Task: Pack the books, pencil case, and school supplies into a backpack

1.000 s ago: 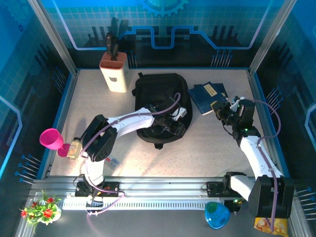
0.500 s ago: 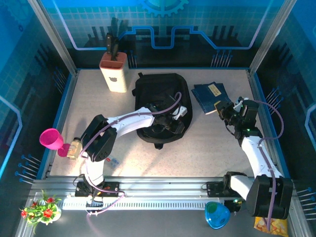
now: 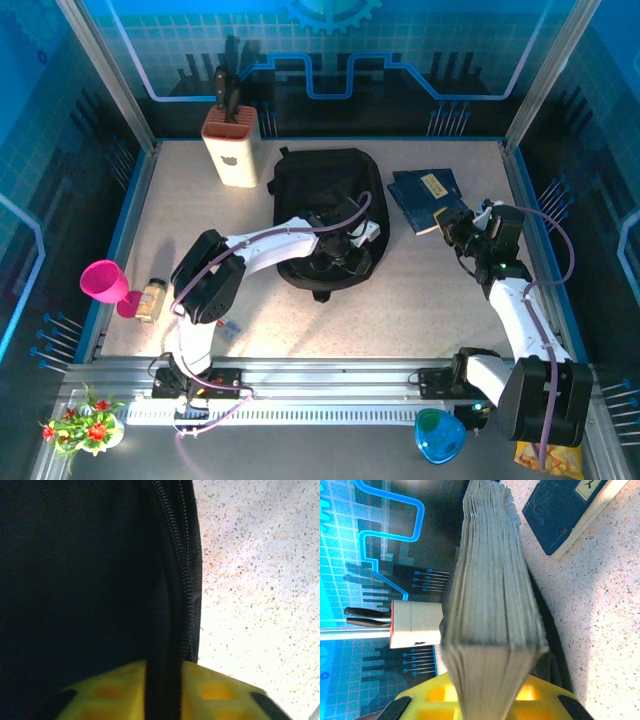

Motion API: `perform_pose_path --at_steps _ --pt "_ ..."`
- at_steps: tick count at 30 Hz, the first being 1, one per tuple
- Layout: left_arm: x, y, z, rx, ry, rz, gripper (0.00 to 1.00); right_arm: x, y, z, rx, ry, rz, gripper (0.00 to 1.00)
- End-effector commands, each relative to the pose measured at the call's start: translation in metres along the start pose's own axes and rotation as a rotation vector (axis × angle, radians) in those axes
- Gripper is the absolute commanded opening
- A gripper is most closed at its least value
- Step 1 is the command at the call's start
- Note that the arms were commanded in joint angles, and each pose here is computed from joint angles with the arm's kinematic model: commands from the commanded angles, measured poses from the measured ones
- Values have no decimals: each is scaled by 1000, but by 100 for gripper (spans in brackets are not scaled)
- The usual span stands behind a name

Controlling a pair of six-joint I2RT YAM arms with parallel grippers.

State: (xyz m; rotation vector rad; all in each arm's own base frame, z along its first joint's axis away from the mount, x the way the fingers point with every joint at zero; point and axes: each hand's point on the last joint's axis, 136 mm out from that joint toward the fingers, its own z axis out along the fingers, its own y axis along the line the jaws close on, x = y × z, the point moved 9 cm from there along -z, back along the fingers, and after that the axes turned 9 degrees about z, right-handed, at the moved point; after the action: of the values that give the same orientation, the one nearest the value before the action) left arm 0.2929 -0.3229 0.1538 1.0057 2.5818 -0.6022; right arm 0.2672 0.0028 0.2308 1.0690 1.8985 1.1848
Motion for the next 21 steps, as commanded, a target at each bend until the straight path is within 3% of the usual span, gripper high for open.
perform_pose_path --at_steps 1,12,21 --pt "-8 -5 -11 -7 -38 29 14 -3 9 -9 -55 -11 -17 11" --pt "-28 -4 -68 -24 -248 12 1 -4 10 -25 -2 -47 -63 11" --pt "-74 5 -129 -201 -572 -3 0 16 19 -56 100 -5 -121 11"
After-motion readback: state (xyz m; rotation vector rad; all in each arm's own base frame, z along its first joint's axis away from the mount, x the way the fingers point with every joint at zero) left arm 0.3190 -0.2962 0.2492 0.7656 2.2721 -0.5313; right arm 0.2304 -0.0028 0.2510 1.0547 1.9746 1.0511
